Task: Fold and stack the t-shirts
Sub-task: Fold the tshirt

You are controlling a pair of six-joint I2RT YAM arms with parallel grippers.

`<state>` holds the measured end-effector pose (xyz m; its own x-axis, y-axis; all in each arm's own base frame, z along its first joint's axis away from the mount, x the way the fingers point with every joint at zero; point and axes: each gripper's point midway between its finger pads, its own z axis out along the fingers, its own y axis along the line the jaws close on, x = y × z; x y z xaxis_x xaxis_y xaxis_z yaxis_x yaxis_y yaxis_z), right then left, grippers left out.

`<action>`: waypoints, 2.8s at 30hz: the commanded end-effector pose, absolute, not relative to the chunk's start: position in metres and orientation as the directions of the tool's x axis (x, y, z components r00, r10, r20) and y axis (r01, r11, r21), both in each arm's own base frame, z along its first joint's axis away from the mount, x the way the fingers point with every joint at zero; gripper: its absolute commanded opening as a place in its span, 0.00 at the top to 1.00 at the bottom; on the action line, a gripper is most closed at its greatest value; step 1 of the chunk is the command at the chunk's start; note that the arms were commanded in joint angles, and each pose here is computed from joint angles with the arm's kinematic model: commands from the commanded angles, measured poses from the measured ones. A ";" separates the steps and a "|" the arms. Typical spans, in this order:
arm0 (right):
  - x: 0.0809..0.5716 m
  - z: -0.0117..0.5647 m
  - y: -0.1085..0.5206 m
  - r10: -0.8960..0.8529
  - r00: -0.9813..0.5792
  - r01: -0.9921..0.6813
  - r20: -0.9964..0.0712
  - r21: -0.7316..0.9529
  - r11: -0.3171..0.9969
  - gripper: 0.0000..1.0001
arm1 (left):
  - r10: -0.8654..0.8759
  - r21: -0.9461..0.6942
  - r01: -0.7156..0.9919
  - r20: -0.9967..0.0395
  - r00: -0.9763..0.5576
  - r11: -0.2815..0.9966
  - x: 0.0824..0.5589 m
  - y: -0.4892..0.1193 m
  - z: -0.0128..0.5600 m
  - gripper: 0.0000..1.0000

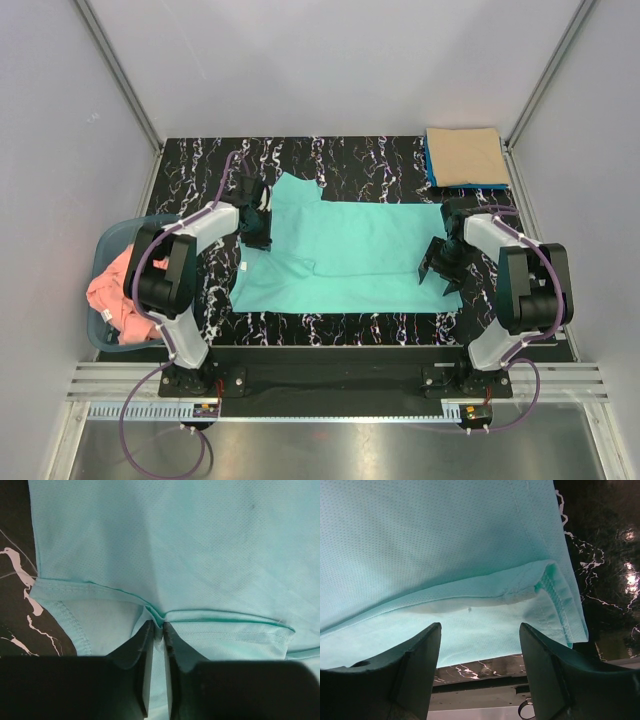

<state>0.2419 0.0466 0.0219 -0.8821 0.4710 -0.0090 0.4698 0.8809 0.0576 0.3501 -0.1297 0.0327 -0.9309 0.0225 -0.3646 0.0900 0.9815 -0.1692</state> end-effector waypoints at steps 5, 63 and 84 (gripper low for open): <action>0.252 0.033 0.025 0.490 -0.869 0.491 -0.069 0.005 0.871 0.28 | 0.015 -0.161 0.096 -0.442 -0.897 0.982 0.357 -0.131 0.060 0.75; 0.289 0.024 -0.004 0.483 -0.866 0.496 -0.128 -0.101 0.862 0.67 | 0.027 -0.126 0.095 -0.456 -0.890 0.987 0.379 -0.137 0.069 1.00; 0.271 0.120 0.210 0.088 -0.996 0.089 0.036 0.670 0.737 0.82 | -0.120 -0.395 0.012 -0.306 -0.945 0.919 0.240 -0.151 0.086 1.00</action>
<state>0.2814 0.1462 0.0969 -0.9733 0.2242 -0.0480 0.1886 0.9020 0.3885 0.2554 -0.1343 0.0984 -0.9203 -0.0809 -0.3827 0.0369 0.9560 -0.2910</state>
